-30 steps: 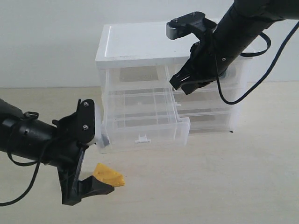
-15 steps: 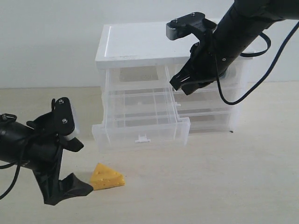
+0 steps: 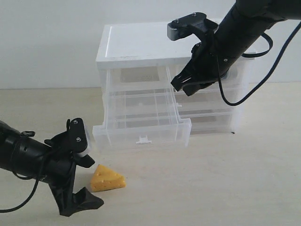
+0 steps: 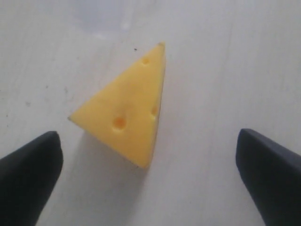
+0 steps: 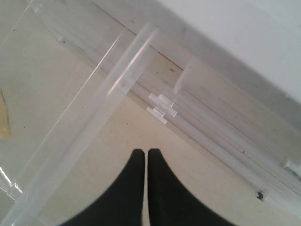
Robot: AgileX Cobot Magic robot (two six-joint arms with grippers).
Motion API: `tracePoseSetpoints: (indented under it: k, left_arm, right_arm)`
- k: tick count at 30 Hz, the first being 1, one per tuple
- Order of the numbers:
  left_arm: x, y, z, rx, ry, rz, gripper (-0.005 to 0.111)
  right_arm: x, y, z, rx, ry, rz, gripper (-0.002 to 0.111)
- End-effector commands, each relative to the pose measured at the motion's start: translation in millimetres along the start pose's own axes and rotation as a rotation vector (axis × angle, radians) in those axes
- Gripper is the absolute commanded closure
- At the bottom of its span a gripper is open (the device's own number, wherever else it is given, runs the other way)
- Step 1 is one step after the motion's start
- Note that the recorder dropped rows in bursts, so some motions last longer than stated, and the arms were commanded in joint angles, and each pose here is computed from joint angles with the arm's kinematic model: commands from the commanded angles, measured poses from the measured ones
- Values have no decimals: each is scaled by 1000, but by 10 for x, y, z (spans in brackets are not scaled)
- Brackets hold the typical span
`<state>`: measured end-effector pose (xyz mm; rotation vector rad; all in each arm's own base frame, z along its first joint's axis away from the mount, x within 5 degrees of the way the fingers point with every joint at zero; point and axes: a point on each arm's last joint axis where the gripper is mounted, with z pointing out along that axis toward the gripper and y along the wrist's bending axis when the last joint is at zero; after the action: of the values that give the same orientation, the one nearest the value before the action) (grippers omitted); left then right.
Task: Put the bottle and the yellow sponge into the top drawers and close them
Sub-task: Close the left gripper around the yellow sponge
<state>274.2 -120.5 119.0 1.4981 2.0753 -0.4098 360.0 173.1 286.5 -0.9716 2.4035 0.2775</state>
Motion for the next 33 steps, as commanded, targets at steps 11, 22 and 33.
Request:
tracePoseSetpoints:
  k: [11,22,33]
  left_arm:
    - [-48,160,111,-9,-15,-10,15]
    - [-73,234,231,23,-35,-26,23]
    - [46,208,340,59,23,13,102]
  right_arm:
    - [-15,-21,-81,11,-16,-11,108]
    - [-15,-21,-81,11,-16,-11,108]
    - [-15,-21,-81,11,-16,-11,108]
